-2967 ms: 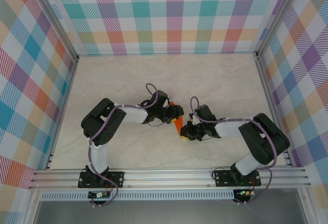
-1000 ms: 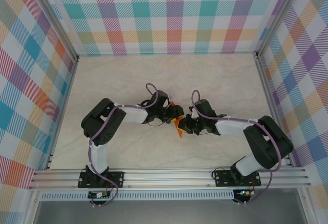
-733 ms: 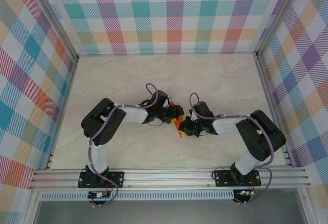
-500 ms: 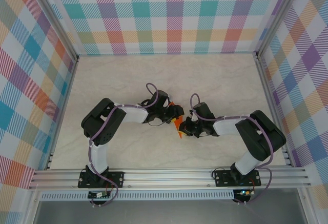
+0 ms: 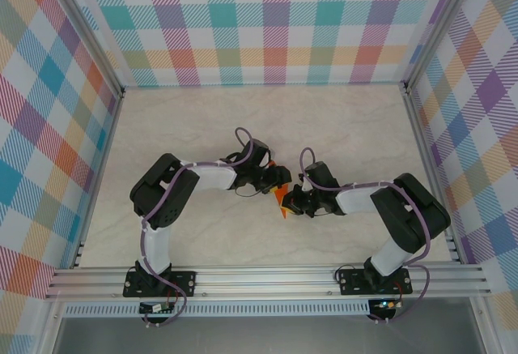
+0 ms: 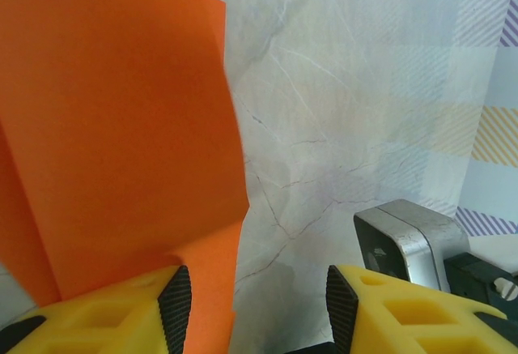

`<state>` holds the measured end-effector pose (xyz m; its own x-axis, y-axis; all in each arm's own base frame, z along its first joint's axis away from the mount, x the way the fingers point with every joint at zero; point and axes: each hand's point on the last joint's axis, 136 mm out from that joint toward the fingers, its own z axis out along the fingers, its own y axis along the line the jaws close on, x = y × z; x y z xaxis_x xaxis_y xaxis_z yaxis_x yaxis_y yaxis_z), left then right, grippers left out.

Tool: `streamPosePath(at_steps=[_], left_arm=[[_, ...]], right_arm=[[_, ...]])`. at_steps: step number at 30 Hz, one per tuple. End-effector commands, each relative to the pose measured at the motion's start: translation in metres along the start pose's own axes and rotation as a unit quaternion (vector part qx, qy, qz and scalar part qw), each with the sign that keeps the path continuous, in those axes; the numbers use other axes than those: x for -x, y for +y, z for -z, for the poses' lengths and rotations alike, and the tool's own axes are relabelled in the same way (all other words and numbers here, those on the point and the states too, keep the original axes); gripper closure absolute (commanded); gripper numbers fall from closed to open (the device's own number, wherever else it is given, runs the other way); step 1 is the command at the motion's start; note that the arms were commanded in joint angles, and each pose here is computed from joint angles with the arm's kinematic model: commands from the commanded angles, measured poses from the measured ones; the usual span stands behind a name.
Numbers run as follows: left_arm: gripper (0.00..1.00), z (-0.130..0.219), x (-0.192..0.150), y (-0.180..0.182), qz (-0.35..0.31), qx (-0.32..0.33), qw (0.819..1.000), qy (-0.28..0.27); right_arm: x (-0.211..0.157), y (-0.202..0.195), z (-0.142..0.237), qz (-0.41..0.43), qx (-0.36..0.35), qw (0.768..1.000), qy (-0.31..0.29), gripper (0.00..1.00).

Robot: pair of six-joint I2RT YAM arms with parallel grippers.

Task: Fold a paper plane with a square sheet of paper (pick it up from the middle)
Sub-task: Fold the wing for the fifth time at the center of the table.

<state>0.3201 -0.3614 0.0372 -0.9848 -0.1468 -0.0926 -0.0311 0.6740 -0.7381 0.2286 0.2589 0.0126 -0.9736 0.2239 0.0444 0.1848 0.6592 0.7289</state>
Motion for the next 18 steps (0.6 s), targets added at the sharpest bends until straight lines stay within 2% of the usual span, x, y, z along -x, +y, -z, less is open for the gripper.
streamPosePath(at_steps=[1, 18], left_arm=[[0.49, 0.002, 0.026, 0.037, 0.006, 0.053, 0.998, -0.029], [0.49, 0.005, 0.066, 0.042, 0.007, 0.038, 0.999, -0.035]], right_arm=[[-0.033, -0.071, -0.002, -0.060, -0.114, 0.991, 0.041, 0.98], [-0.037, -0.073, 0.004, -0.057, -0.116, 0.990, 0.048, 0.98]])
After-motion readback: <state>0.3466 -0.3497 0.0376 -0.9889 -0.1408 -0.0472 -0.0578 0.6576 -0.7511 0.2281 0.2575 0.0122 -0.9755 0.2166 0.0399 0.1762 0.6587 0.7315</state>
